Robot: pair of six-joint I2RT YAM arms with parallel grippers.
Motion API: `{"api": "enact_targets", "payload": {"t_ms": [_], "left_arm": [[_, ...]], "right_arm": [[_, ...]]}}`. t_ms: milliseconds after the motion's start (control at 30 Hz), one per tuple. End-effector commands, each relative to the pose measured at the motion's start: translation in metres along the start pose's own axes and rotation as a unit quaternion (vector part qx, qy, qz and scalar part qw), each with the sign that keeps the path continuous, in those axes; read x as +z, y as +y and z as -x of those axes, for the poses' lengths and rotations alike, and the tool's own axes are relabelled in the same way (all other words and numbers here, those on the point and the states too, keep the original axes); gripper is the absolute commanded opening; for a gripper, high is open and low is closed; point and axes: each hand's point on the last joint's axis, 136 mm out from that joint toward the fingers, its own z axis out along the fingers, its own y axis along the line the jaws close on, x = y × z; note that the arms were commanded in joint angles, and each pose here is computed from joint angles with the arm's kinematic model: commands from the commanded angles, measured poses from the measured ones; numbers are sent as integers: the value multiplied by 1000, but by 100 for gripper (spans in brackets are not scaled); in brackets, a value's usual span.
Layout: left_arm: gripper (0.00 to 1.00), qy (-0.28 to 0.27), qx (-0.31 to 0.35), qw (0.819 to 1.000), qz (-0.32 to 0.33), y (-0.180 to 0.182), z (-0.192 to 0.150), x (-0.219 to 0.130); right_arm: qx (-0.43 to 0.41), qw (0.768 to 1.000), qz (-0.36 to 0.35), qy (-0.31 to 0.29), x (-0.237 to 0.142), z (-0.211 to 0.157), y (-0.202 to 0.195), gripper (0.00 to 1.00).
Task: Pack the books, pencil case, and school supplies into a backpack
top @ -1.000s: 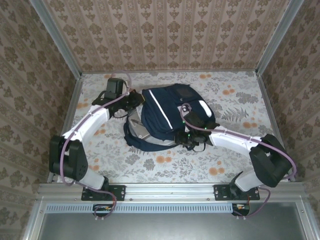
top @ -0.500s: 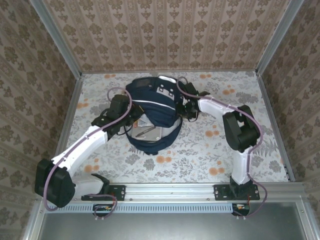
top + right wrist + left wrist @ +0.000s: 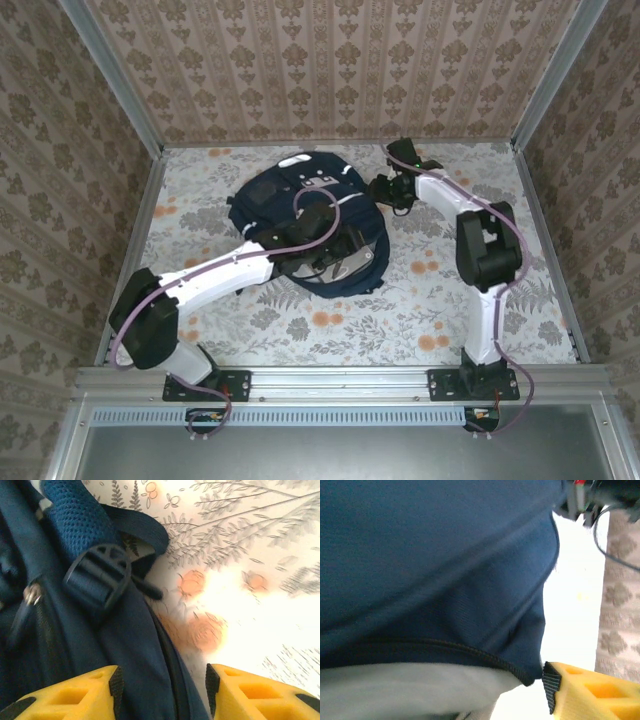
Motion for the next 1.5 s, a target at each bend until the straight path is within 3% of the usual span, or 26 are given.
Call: {"api": "enact_targets", "payload": {"t_ms": [0, 67, 100, 300, 500, 667, 800, 967, 1100, 1267, 1333, 1467], "left_arm": [[83, 10, 47, 997, -54, -40, 6, -21], [98, 11, 62, 997, -43, -33, 5, -33], [100, 15, 71, 997, -41, -30, 4, -40], [100, 19, 73, 997, -8, 12, 2, -86], [100, -12, 47, 999, 13, 60, 15, -123], [99, -25, -8, 999, 25, 127, 35, -114], [87, -33, -57, 997, 34, 181, 54, -90], [76, -31, -61, 997, 45, 206, 75, -66], [66, -33, -58, 997, 38, 203, 94, -54], [64, -35, -68, 997, 30, 198, 98, -43], [64, -31, -64, 997, 27, 191, 92, -37], [65, -17, -55, 998, 22, 172, 78, -23]], "right_arm": [[-39, 998, 52, -17, -68, -21, 31, 52], [-35, 998, 43, -22, -85, -38, 20, 53], [-31, 998, 41, -25, -95, -47, 14, 54], [13, 998, 52, -41, -137, -105, -7, 55], [27, 996, 76, -23, -140, -162, 5, 56], [40, 994, 104, -3, -124, -190, 25, 56], [35, 993, 112, 22, -102, -206, 43, 57], [32, 995, 94, 23, -80, -201, 50, 56], [25, 998, 56, 11, -65, -192, 41, 52], [34, 999, 14, -2, -52, -171, 11, 35], [37, 999, 4, -9, -48, -155, -2, 21], [28, 999, -14, -16, -43, -122, -20, 19]]}}
